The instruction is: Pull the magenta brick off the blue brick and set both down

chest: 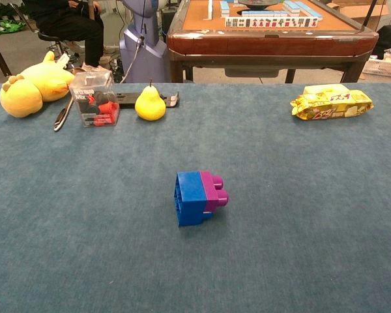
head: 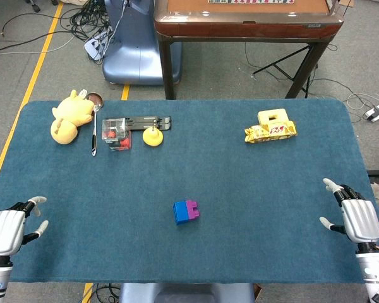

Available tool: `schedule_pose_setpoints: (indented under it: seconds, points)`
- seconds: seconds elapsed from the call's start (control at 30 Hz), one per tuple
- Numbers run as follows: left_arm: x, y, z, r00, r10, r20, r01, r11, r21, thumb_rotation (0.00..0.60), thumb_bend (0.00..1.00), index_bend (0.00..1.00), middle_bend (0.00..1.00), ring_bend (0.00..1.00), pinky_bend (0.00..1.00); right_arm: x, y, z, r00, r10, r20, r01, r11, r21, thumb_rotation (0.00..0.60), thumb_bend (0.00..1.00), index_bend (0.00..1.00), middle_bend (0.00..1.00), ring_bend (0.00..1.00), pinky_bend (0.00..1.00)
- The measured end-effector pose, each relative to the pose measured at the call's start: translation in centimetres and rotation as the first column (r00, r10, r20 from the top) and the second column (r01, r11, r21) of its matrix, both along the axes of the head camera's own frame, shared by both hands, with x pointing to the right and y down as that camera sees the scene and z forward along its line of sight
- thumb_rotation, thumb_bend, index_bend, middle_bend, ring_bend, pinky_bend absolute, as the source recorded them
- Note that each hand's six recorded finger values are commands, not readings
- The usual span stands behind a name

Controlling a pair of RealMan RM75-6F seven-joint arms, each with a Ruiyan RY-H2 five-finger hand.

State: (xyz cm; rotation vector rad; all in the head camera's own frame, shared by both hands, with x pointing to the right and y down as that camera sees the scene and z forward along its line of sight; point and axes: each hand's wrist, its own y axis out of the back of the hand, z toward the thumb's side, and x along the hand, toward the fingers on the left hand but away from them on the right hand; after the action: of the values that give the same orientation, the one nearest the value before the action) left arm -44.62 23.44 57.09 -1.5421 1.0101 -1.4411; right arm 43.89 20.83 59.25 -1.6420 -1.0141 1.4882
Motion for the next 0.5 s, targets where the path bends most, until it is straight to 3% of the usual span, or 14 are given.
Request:
schedule_pose_setpoints:
  seconds: [0.3,0.5]
  points:
    - [1.3,-0.4,0.1,0.998,-0.002,-0.059,0.002,1.000,-0.008,0.600,0.24,0.39,0.51,0.51,0.72,0.2,-0.2,-0.4,1.000,0.004,-0.001,-0.004,1.000,0.012,0.600,0.00,0.19,0.31,0.23,0.37]
    - [4.5,-1.8,0.2,0.989,0.043,-0.144,-0.046,0.999,-0.016,0.600,0.11,0.35,0.54,0.56,0.80,0.1,-0.7,-1.1,1.000,-0.003,0.000,0.003,0.999,0.032,0.600,0.00,0.19,0.32,0.24,0.42]
